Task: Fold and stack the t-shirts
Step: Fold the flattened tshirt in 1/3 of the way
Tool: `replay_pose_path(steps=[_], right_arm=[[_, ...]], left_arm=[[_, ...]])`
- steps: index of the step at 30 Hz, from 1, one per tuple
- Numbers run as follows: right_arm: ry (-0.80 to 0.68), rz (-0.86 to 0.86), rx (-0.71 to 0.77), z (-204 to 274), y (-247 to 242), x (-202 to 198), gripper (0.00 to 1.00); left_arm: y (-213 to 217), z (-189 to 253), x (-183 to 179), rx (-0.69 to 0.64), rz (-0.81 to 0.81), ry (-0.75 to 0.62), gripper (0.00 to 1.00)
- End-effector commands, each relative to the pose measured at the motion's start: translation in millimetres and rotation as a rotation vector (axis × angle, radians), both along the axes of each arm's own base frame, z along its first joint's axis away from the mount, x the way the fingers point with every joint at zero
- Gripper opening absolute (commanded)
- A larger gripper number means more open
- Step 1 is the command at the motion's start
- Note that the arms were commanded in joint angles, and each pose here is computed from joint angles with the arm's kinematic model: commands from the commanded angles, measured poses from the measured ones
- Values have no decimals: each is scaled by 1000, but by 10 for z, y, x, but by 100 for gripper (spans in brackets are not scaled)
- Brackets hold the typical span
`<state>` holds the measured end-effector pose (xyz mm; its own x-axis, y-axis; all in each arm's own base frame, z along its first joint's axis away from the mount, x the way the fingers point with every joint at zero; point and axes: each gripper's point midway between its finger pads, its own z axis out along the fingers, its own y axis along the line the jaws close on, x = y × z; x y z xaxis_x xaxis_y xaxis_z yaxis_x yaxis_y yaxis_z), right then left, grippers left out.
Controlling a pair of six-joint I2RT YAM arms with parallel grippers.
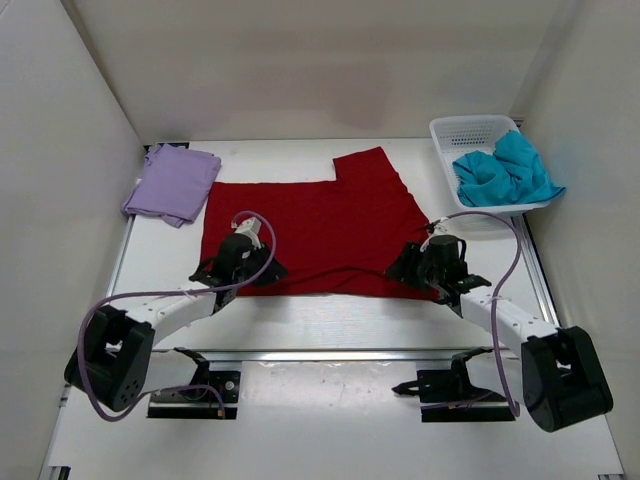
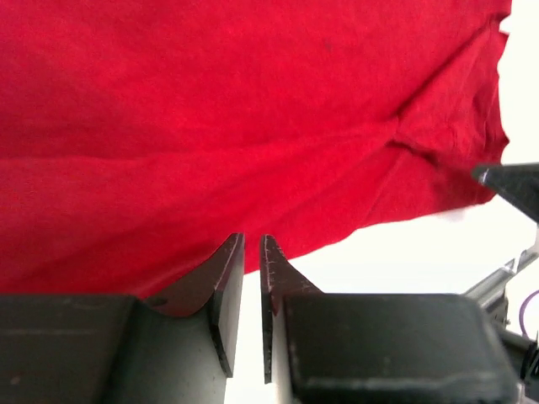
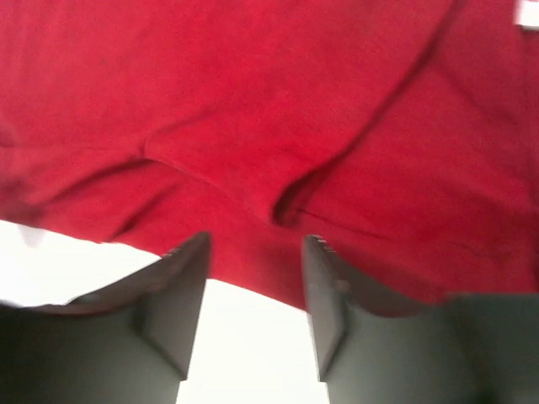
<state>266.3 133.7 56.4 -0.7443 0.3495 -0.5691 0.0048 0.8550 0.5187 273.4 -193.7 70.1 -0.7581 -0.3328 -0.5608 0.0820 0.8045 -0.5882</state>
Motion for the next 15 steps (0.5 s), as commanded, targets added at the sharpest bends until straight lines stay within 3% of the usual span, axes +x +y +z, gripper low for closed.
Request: replay_pose_path(steps=[1, 7, 10, 15], right_arm=[[-126, 42, 79, 247, 202, 189, 49], [-90, 23, 85, 105, 201, 219, 46], [-68, 12, 87, 54, 165, 242, 41], [-38, -45, 50, -37, 66, 241, 41]], left_arm=[[-226, 151, 32, -73, -40, -66, 25], [-369, 37, -76, -86, -86, -47, 24], [-299, -25, -62, -68, -73, -39, 24], [-211, 13, -56, -66, -60, -56, 22]])
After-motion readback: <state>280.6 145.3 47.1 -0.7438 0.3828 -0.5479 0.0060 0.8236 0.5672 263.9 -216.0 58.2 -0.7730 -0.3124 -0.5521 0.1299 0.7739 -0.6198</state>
